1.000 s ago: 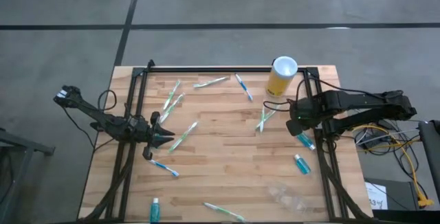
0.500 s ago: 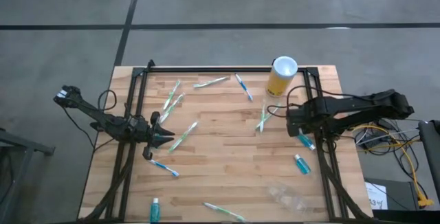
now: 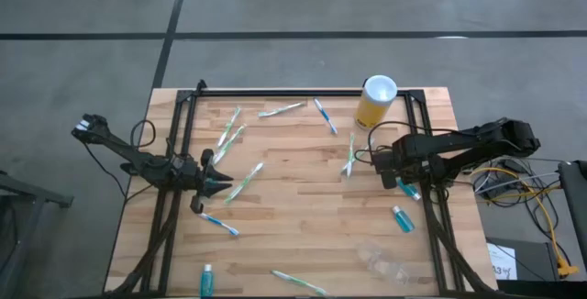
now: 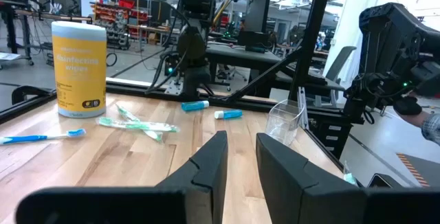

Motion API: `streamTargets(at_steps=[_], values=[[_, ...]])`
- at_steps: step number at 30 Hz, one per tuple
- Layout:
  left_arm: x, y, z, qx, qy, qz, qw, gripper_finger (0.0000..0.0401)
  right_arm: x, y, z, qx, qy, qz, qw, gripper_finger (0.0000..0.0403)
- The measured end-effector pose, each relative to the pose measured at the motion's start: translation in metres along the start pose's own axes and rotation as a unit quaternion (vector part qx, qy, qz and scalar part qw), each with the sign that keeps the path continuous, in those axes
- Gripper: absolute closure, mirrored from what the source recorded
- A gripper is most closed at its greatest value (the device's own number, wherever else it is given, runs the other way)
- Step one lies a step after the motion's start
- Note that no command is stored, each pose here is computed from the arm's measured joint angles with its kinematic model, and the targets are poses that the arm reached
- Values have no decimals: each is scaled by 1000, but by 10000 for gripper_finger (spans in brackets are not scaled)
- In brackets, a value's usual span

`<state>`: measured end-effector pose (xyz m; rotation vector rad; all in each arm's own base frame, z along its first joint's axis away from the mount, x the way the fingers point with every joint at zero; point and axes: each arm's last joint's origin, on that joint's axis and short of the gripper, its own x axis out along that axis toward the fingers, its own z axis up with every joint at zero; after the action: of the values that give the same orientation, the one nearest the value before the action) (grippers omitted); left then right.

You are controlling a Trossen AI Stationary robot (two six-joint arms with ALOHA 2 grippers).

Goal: Pick & Place toothbrushing station
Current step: Put the blue mouthwash into the transparent organizer

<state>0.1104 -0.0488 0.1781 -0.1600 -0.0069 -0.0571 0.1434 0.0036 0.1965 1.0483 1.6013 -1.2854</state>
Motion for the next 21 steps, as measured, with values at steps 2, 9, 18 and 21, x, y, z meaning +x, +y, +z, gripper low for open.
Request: streamTargets(at_steps=[2,9,18,21], values=[[0,0,0,0,0,0,1000,318,2,3,0,-3,6,-10,1000,383],[0,0,0,0,0,0,1000,318,8,11,2,-13,20,-43,999,345],[0,0,0,0,0,0,1000,318,16,24,4,-35,30,-70,996,312],[0,0,0,0,0,0,1000,318,19,30,5,-35,31,-78,996,307]])
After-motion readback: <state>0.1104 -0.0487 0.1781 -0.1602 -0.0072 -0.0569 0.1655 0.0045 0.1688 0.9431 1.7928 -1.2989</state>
